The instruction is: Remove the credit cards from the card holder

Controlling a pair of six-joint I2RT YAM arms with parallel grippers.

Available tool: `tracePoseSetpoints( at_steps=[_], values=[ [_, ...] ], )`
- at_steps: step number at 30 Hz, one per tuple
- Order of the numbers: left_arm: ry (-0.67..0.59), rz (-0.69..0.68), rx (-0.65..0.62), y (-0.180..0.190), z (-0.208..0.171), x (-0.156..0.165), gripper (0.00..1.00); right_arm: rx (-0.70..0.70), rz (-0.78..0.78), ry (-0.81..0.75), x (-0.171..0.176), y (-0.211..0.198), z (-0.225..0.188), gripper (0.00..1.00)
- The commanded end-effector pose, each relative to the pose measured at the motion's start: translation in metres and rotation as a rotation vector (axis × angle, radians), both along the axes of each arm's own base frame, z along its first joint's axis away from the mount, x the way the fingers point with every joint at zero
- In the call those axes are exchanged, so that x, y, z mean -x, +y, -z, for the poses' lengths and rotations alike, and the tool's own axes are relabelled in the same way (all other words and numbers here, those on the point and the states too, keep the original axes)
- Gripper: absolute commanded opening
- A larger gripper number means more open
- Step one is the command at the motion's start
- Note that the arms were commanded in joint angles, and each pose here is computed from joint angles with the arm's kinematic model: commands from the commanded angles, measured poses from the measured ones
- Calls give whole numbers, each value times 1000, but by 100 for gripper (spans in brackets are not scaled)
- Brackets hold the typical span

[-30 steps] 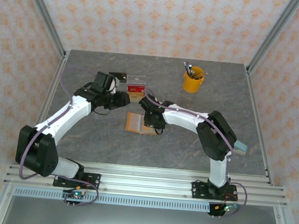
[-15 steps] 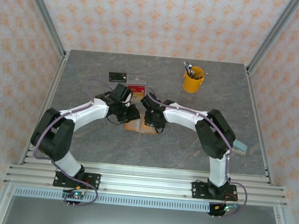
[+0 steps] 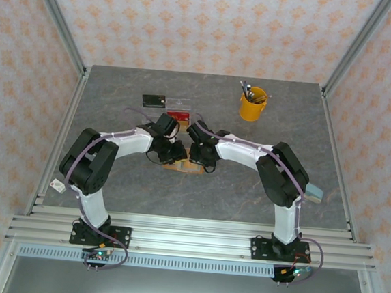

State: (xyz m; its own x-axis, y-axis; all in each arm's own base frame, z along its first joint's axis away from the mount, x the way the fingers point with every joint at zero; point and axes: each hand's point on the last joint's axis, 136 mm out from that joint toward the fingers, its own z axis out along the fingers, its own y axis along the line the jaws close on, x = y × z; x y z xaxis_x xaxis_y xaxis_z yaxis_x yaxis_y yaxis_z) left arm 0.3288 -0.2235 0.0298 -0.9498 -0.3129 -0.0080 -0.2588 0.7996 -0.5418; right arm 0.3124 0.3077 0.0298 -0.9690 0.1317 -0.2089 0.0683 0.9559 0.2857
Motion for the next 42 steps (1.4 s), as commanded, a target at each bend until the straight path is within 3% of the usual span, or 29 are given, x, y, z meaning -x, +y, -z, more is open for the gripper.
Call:
tracePoseSetpoints(
  at_steps=[1,9,20,27,30,34,42],
  values=[
    [-40,13,13,-6,-4,-10,21,38,-9,52,11,-12,17,25],
    [-21,45,37,-8,7,-3,23,9,-29,78,14,-7,20,24],
    [-41,82,239,-21,3,0,18,-43,-61,122,20,5,26,23],
    [-74,136,262,-26,-10,0,18,-87,-76,130,22,13,24,23],
    [-76,142,260,-26,-9,0,15,-91,-77,132,22,13,25,23],
    [-83,138,208,-18,-6,0,0,-72,-67,127,21,9,25,23],
    [-123,110,121,9,-10,1,0,-91,-47,82,16,2,10,25]
  ],
)
